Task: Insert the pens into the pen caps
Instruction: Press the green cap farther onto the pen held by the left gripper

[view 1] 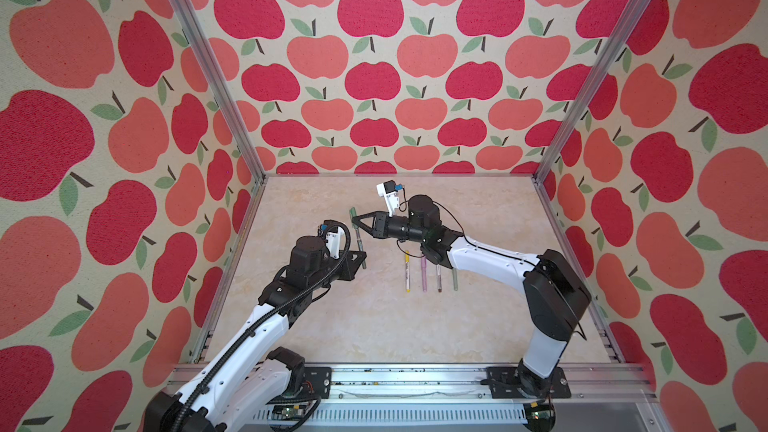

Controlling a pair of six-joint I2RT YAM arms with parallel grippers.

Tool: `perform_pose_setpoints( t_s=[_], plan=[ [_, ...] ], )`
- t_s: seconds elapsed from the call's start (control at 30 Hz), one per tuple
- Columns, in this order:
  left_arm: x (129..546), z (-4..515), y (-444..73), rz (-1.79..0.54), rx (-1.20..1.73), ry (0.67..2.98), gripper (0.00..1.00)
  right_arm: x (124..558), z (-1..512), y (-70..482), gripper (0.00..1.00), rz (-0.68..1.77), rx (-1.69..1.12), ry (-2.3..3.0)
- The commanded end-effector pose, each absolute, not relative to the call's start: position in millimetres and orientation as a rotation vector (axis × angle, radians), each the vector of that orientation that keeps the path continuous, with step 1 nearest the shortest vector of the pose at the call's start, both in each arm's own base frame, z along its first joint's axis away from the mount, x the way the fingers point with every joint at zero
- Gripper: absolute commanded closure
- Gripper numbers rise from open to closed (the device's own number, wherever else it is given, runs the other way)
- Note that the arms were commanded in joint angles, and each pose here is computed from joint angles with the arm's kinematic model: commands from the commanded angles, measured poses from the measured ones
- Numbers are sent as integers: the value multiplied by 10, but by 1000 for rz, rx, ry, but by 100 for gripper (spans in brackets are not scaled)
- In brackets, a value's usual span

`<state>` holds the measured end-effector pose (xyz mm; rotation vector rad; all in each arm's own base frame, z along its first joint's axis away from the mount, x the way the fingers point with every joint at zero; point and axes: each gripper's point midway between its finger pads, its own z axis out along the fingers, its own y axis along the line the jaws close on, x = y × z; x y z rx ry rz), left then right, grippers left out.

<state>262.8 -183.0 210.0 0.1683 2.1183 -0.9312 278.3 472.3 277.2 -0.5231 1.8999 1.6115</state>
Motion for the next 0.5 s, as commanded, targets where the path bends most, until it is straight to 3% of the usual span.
perform_pose_setpoints(
  t_s=[0.0,0.47],
  plan=[
    [2776,2534,-1785,-913,174,1932,100,2446,2578,4711,95,1624,-690,1977],
    [2730,2653,-1843,-934,271,1867,100,2451,2723,4639,95,1604,-748,1903]
  ],
)
